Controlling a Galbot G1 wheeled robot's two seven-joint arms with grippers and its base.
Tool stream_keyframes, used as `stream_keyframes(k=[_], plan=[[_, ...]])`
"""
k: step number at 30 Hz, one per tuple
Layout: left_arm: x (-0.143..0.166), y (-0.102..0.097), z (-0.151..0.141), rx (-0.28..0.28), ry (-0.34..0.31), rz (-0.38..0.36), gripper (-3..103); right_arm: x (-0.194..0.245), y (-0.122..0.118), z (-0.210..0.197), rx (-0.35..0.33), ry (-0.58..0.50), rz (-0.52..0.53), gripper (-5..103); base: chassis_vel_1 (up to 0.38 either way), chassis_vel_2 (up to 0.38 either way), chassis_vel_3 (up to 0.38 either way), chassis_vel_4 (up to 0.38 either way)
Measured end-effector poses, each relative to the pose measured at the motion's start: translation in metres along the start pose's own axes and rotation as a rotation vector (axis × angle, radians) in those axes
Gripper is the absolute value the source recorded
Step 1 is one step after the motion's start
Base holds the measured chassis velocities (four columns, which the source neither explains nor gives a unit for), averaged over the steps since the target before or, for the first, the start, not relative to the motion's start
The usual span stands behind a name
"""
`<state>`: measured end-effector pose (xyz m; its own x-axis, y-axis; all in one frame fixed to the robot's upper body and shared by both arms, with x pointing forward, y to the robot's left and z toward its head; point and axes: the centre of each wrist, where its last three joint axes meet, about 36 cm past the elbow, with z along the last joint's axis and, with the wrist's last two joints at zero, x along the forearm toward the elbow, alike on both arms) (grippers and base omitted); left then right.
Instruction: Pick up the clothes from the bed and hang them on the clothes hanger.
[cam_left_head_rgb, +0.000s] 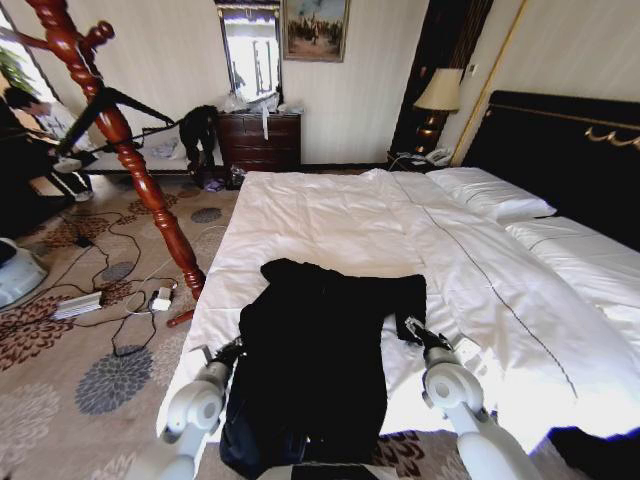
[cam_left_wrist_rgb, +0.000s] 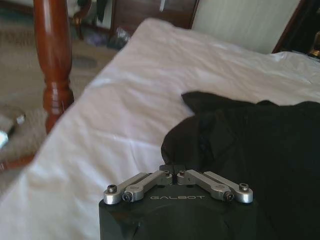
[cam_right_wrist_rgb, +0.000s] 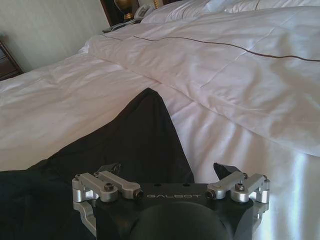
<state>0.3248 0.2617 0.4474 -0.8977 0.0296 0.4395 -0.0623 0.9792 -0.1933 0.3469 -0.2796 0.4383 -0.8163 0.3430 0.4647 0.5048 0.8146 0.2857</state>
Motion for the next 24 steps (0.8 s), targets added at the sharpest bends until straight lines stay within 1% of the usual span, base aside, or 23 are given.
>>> stream_keyframes(k=[2, 3, 4, 6, 7, 8, 12, 13, 14, 16, 17, 19, 20, 21, 22, 23, 24], plan=[[0.001, 0.001, -0.001, -0.010, -0.006, -0.001, 0, 0.000, 0.000, 0.000, 0.000, 0.000, 0.000, 100, 0.000, 0.000, 0.000, 0.000], [0.005, 0.006, -0.010, -0.078, -0.042, -0.014, 0, 0.000, 0.000, -0.001, -0.001, -0.002, 0.000, 100, 0.000, 0.000, 0.000, 0.000], [0.008, 0.013, -0.017, -0.160, -0.085, -0.037, 0, 0.001, 0.000, -0.001, -0.002, -0.002, 0.000, 100, 0.000, 0.000, 0.000, 0.000], [0.009, 0.023, -0.028, -0.288, -0.147, -0.079, 0, 0.002, 0.000, -0.002, -0.003, -0.003, -0.002, 100, 0.000, 0.000, 0.000, 0.000], [0.009, 0.023, -0.028, -0.288, -0.147, -0.079, 0, 0.002, 0.000, -0.002, -0.003, -0.003, -0.002, 100, 0.000, 0.000, 0.000, 0.000], [0.009, 0.027, -0.034, -0.338, -0.170, -0.094, 0, 0.002, 0.001, -0.002, -0.003, -0.003, -0.003, 100, 0.000, 0.000, 0.000, 0.000], [0.007, 0.036, -0.053, -0.446, -0.213, -0.109, 0, 0.004, 0.002, -0.003, -0.005, -0.005, -0.007, 100, 0.000, 0.000, 0.000, 0.000], [0.006, 0.040, -0.059, -0.500, -0.225, -0.116, 0, 0.005, 0.002, -0.002, -0.004, -0.005, -0.008, 100, 0.000, 0.000, 0.000, 0.000], [0.006, 0.040, -0.059, -0.500, -0.225, -0.116, 0, 0.005, 0.002, -0.002, -0.004, -0.005, -0.008, 100, 0.000, 0.000, 0.000, 0.000], [0.003, 0.047, -0.064, -0.591, -0.240, -0.129, 0, 0.006, 0.001, -0.002, -0.003, -0.004, -0.009, 100, 0.000, 0.000, 0.000, 0.000], [0.001, 0.049, -0.064, -0.620, -0.245, -0.134, 0, 0.006, 0.001, -0.002, -0.003, -0.004, -0.009, 100, 0.000, 0.000, 0.000, 0.000], [-0.003, 0.056, -0.070, -0.726, -0.279, -0.148, 0, 0.007, 0.001, -0.001, -0.002, -0.003, -0.009, 100, 0.000, 0.000, 0.000, 0.000], [-0.003, 0.056, -0.070, -0.726, -0.279, -0.148, 0, 0.007, 0.001, -0.001, -0.002, -0.003, -0.009, 100, 0.000, 0.000, 0.000, 0.000], [-0.005, 0.058, -0.072, -0.762, -0.298, -0.151, 0, 0.007, 0.001, -0.001, -0.001, -0.004, -0.010, 100, 0.000, 0.000, 0.000, 0.000], [-0.006, 0.059, -0.072, -0.771, -0.305, -0.151, 0, 0.007, 0.001, -0.001, -0.002, -0.004, -0.010, 100, 0.000, 0.000, 0.000, 0.000], [-0.006, 0.058, -0.071, -0.764, -0.302, -0.144, -3, 0.007, 0.001, -0.001, -0.003, -0.004, -0.011, 100, 0.000, 0.000, 0.000, 0.000], [-0.009, 0.056, -0.061, -0.697, -0.265, -0.119, 1, 0.006, 0.002, 0.000, -0.005, -0.002, -0.011, 100, 0.000, 0.000, 0.000, 0.000]])
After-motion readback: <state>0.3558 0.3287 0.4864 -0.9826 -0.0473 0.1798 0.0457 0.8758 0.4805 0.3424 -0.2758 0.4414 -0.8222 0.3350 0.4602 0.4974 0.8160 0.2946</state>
